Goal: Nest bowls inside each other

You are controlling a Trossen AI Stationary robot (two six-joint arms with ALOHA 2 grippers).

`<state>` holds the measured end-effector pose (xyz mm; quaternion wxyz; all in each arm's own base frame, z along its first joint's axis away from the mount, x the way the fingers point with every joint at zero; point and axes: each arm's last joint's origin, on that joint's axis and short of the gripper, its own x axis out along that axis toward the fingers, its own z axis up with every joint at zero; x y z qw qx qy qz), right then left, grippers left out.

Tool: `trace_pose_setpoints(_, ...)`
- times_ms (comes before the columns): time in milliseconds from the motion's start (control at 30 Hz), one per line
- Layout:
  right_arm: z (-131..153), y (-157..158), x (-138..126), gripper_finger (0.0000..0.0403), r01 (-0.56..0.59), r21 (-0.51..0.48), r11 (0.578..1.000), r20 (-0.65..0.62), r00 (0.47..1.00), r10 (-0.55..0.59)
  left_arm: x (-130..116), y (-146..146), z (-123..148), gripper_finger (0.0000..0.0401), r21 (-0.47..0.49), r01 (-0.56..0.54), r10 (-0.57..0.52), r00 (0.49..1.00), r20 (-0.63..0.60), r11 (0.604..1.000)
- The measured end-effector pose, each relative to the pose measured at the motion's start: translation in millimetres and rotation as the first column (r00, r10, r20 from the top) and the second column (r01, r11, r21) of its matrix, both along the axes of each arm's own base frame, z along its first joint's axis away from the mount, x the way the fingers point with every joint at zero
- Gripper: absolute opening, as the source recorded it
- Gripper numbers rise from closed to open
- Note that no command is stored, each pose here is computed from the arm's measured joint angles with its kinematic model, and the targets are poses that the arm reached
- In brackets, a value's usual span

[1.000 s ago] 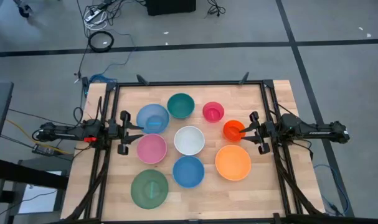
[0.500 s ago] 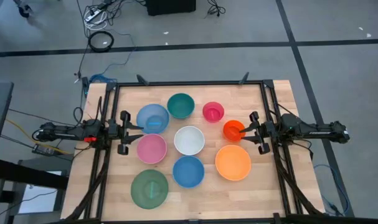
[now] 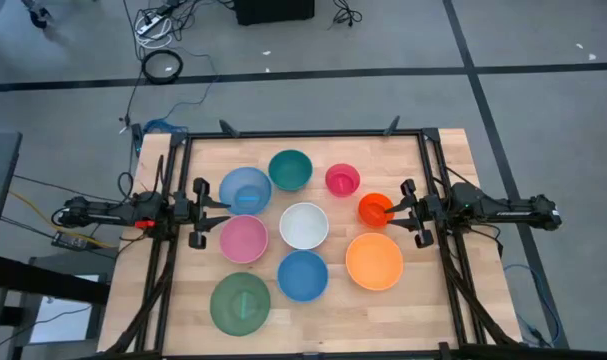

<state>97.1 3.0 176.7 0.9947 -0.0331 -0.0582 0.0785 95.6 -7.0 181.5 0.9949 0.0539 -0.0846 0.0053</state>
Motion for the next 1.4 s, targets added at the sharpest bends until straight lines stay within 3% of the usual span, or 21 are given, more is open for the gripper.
trace_pose_setpoints(933, 0.3, 0.0, 0.0, 0.0115, 0.000, 0.000, 1.000, 0.003, 1.000, 0.000, 0.0, 0.0, 0.0, 0.0145, 0.000, 0.000, 0.000, 1.000, 0.000, 1.000)
trace_pose_setpoints(1267, 8.9, 0.1, -1.4, 0.0115, -0.001, 0.002, 1.000, 0.094, 0.996, 0.001, 0.0, 0.0, 0.3, 0.0145, -0.001, 0.000, 0.000, 1.000, 0.003, 1.000)
trace_pose_setpoints(1400, 12.8, 0.1, -2.4, 0.0115, -0.016, 0.062, 0.998, 0.125, 0.992, 0.009, -0.1, 0.0, 0.9, 0.0145, -0.005, 0.001, -0.001, 1.000, 0.008, 1.000)
